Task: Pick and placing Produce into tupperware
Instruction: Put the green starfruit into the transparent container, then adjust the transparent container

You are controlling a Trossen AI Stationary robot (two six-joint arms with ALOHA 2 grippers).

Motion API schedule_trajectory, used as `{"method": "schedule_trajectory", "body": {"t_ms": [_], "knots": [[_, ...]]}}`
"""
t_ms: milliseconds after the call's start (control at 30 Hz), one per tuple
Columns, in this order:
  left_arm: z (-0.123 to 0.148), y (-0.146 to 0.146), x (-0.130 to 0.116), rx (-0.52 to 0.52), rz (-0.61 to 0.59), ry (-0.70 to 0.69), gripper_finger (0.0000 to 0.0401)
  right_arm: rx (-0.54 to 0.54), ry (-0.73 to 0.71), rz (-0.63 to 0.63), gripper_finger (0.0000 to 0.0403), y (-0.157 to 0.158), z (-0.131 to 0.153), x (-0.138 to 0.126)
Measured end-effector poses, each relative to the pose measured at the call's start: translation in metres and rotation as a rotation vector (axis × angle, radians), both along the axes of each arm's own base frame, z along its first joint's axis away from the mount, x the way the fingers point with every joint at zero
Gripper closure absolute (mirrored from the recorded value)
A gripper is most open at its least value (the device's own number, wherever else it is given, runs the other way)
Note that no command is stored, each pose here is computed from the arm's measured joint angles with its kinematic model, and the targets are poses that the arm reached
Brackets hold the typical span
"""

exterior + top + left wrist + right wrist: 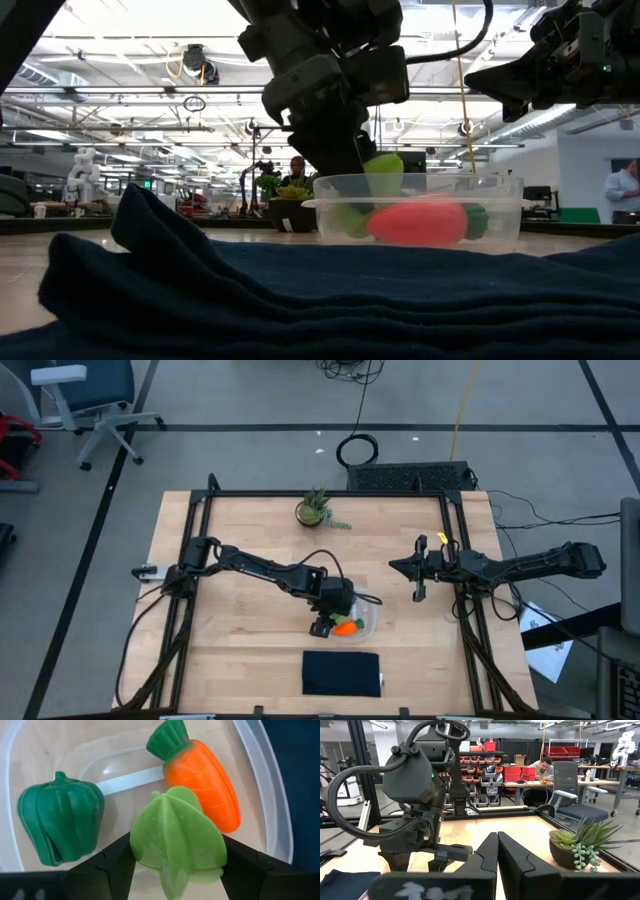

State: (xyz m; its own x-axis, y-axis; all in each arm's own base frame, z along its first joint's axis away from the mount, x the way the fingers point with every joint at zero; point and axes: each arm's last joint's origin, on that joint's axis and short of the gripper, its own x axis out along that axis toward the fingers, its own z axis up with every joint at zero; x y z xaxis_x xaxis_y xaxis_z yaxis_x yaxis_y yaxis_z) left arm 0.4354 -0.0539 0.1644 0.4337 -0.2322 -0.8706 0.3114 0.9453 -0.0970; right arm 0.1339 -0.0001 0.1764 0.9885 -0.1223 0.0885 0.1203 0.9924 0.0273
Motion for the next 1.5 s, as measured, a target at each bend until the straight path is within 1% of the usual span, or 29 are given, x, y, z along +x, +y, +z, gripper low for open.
{"method": "schedule_trajectory", "body": {"t_ms": [300, 667, 767, 867, 1100, 1200, 1300, 1500], "knots": [[-0.015, 0.000, 0.004, 0.017, -0.006, 0.012, 0.0160, 0.000, 0.004, 0.000, 0.0403, 0.000, 0.000, 0.000], [-0.015, 0.000, 0.003, 0.017, -0.006, 0.019, 0.0159, 0.000, 0.012, 0.000, 0.0403, 0.000, -0.001, 0.000], [-0.015, 0.000, 0.003, 0.002, -0.017, 0.020, 0.0157, 0.000, 0.012, 0.000, 0.0403, 0.000, -0.001, 0.000], [-0.015, -0.001, 0.003, -0.004, -0.021, 0.019, 0.0142, 0.000, 0.012, 0.000, 0.0403, 0.000, -0.001, 0.000], [-0.014, 0.000, 0.003, 0.018, -0.025, 0.019, 0.0090, 0.001, 0.012, 0.000, 0.0403, 0.000, -0.001, 0.000], [-0.009, 0.001, 0.002, 0.051, -0.017, 0.008, 0.0074, 0.001, 0.012, 0.000, 0.0403, 0.000, -0.001, 0.000], [0.003, 0.002, -0.002, 0.078, -0.008, -0.001, 0.0065, 0.001, 0.012, 0.000, 0.0403, 0.000, -0.001, 0.000], [0.045, 0.004, -0.012, 0.089, -0.009, -0.085, 0.0072, 0.001, 0.019, 0.000, 0.0403, 0.000, -0.002, 0.001]]}}
